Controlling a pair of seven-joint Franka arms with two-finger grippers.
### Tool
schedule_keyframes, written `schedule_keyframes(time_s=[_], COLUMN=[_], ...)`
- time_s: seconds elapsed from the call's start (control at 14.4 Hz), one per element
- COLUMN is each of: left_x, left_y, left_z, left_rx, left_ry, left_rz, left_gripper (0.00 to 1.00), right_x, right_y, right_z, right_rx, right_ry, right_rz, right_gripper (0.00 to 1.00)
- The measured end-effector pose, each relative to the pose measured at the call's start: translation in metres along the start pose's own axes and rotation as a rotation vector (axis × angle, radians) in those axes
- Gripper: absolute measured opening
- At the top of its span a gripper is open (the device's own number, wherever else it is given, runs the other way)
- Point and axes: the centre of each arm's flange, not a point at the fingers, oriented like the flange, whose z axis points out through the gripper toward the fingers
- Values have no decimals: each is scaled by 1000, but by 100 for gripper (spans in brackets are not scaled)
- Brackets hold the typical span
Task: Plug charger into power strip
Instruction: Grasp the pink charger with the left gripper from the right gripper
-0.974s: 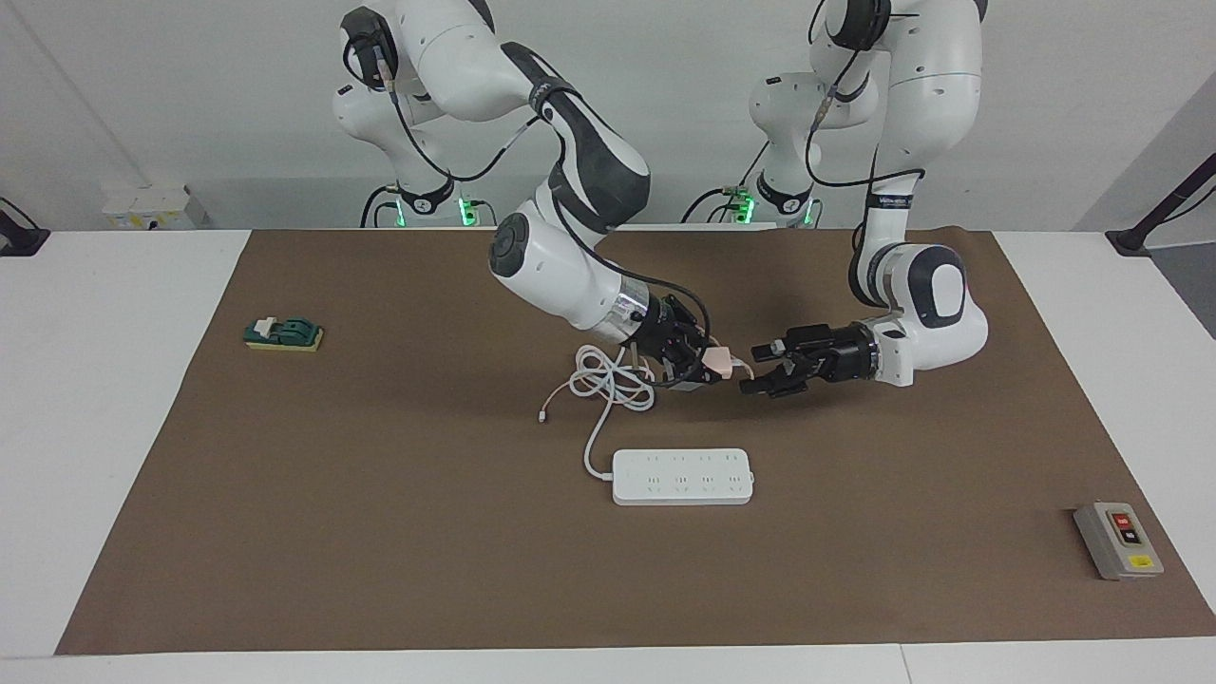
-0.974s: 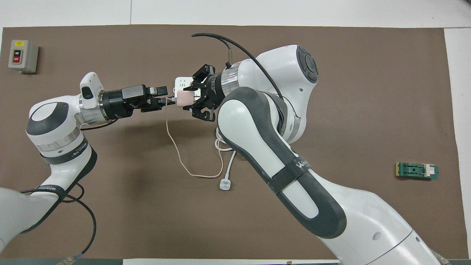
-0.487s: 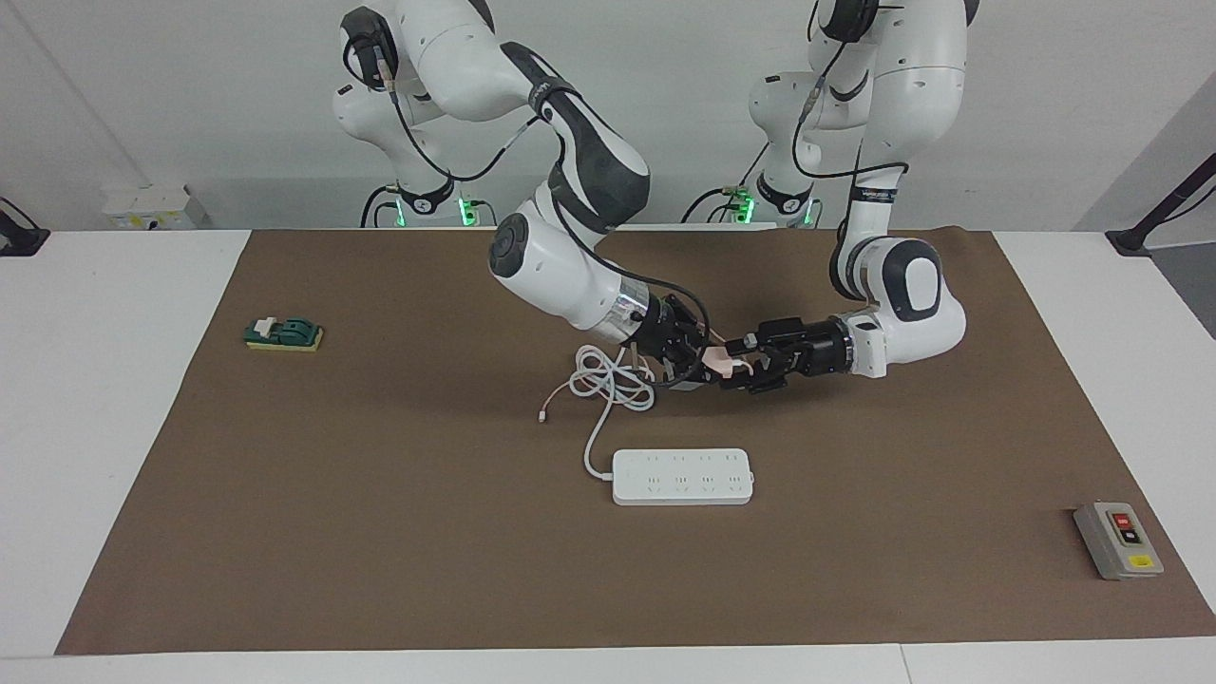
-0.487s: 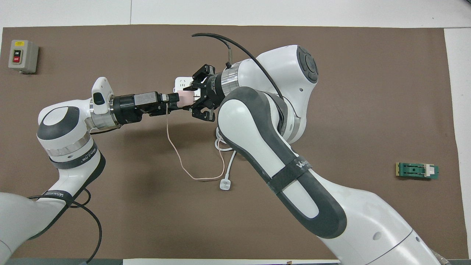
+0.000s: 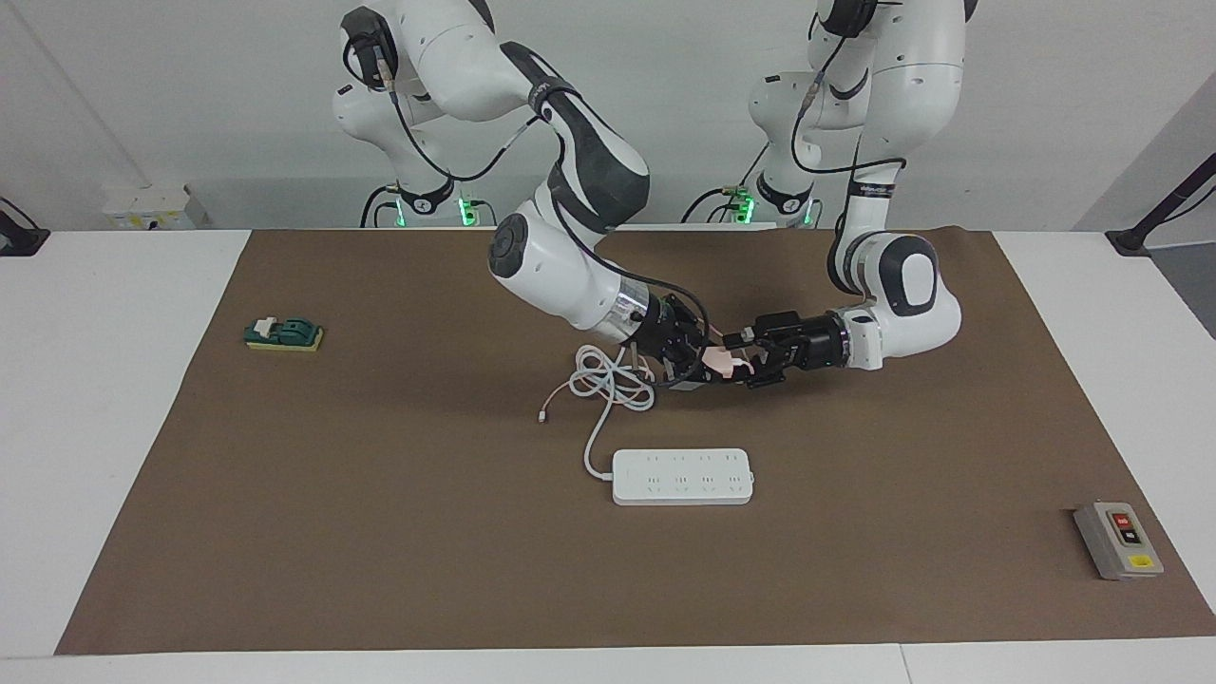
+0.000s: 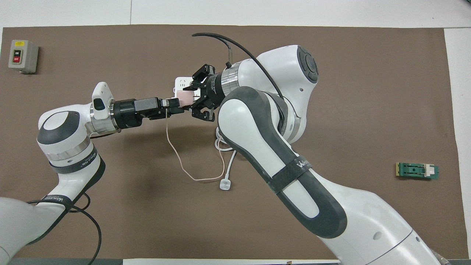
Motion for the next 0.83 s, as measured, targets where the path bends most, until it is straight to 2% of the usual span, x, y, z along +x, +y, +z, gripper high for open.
schedule_keyframes(time_s=[0.83], left_x=[16], left_y=[24], left_z=[2], left_rx=[-15], left_ry=[8], left_rz=[0], left_gripper=[95], right_x=[-1], right_y=[-1], right_z=[-1], right_rx=[7], right_ry=[-3], right_rz=[1], right_gripper=[47])
